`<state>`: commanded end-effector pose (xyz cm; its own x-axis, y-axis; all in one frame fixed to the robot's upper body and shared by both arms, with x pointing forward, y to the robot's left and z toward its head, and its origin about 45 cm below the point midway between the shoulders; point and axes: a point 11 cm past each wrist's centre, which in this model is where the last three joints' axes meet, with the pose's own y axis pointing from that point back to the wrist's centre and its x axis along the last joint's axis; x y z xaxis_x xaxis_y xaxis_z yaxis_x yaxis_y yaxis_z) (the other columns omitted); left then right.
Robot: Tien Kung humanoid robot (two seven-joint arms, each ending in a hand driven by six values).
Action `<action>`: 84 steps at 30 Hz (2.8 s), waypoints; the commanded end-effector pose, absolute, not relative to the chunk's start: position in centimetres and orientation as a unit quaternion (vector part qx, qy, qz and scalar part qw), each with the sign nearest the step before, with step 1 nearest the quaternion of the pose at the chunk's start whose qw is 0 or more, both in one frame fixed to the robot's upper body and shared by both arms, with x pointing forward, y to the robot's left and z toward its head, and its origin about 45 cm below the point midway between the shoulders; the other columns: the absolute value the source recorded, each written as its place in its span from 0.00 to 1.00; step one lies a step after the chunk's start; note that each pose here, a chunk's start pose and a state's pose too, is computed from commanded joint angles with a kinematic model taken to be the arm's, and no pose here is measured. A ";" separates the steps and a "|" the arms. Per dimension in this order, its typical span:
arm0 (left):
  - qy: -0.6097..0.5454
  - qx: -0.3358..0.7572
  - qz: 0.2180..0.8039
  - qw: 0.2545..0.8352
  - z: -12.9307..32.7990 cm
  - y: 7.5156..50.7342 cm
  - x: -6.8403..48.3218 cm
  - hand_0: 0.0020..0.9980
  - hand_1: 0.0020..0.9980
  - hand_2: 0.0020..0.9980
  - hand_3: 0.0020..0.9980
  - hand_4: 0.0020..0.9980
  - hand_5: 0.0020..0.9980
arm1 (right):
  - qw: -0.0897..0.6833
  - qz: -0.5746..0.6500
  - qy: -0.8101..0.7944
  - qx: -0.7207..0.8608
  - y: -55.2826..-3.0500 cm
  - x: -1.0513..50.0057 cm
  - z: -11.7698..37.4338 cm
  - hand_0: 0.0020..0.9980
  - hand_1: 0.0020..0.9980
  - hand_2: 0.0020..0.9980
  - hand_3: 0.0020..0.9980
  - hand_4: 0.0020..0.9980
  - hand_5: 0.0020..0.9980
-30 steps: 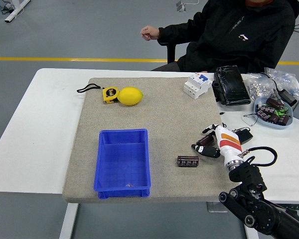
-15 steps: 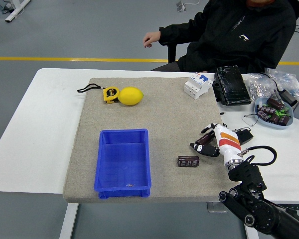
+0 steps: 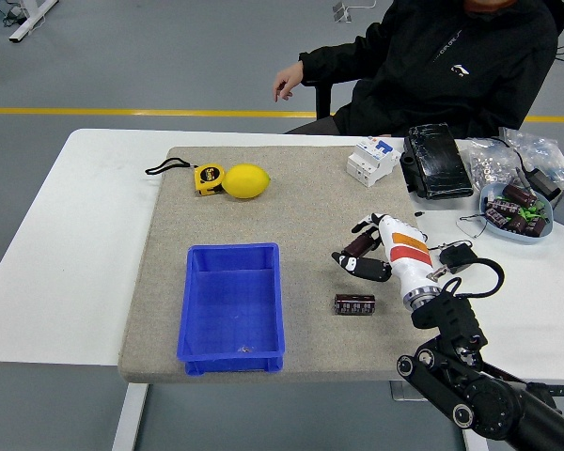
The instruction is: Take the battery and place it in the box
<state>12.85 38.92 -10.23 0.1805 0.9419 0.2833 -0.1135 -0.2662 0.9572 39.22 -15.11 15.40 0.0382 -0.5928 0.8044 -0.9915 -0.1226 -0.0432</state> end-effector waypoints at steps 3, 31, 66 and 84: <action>0.350 0.589 0.535 0.493 -10.2 39.0 12.9 0.73 0.69 0.65 0.59 0.63 0.55 | 0.256 0.363 -0.585 0.679 -12.9 38.7 16.8 0.14 0.35 0.44 0.51 0.92 0.29; 0.345 0.593 0.538 0.489 -9.9 39.6 13.3 0.73 0.69 0.65 0.59 0.63 0.55 | 0.252 0.424 -0.471 0.732 -5.7 35.4 17.7 0.58 0.65 0.71 0.82 1.00 0.50; 0.340 0.589 0.550 0.485 -9.5 40.1 14.1 0.73 0.69 0.65 0.59 0.63 0.55 | 0.290 0.532 -0.402 0.687 -13.7 34.7 19.4 0.50 0.56 0.63 0.71 1.00 0.45; 0.343 0.588 0.543 0.491 -9.8 39.4 14.0 0.73 0.69 0.65 0.59 0.63 0.55 | 0.356 0.523 -0.388 0.670 -16.9 34.4 13.6 0.39 0.47 0.51 0.53 1.00 0.38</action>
<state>13.95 39.42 -9.78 0.1739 0.9371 0.3028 -0.1297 -0.2830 0.9503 34.41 -16.90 13.63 0.1519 -0.1479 0.9773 -0.8920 -0.4465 0.0711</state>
